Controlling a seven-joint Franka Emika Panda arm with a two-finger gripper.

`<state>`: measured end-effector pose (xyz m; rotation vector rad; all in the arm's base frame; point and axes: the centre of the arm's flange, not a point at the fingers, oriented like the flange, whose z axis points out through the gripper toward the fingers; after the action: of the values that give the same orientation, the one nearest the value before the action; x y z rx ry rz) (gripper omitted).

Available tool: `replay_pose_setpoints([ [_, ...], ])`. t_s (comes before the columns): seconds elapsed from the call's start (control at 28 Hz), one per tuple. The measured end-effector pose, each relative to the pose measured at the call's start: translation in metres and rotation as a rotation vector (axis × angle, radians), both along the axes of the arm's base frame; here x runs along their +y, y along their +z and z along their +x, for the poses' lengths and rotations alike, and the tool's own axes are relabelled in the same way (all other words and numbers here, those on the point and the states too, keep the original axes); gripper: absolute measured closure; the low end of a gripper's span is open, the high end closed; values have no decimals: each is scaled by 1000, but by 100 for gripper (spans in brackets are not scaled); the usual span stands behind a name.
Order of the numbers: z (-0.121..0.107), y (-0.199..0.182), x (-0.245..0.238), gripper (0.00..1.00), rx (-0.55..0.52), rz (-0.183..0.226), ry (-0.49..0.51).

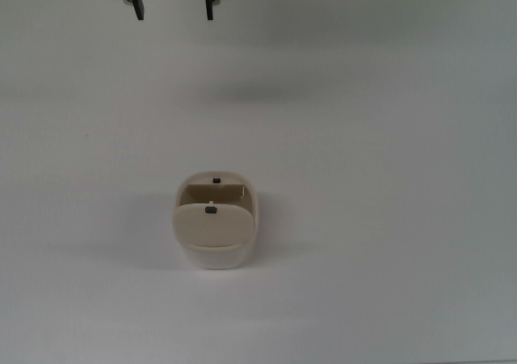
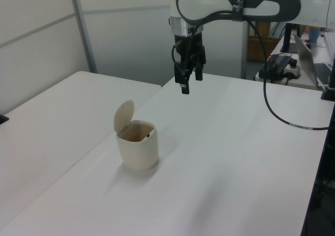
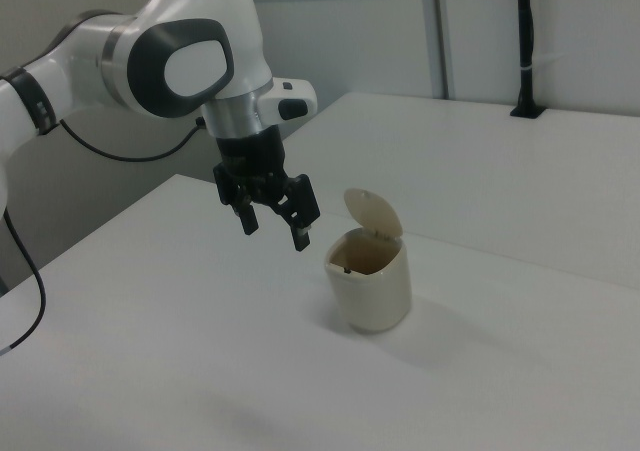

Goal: Close the trash can

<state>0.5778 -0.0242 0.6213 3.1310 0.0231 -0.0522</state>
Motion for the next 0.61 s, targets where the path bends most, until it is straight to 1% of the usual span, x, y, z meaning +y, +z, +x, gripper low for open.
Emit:
replay_pose_setpoints([
  [0.07, 0, -1, 2, 0, 1, 1, 13],
  [0.11, 0, -1, 3, 0, 2, 1, 38],
  [0.18, 0, -1, 3, 6, 2, 3, 82],
  [0.21, 0, -1, 3, 9, 2, 4, 96],
  [0.25, 0, -1, 3, 17, 3, 4, 109],
  [0.29, 0, -1, 3, 19, 2, 4, 116],
  [0.39, 1, 0, 3, 30, -7, 4, 127],
  [0.43, 2, 1, 3, 37, -17, 3, 128],
  [0.46, 5, 3, 3, 42, -40, 0, 128],
  [0.5, 7, 5, 3, 42, -56, -1, 129],
  [0.54, 8, 6, 4, 49, -74, -3, 129],
  [0.61, 11, 9, 4, 56, -101, -5, 130],
])
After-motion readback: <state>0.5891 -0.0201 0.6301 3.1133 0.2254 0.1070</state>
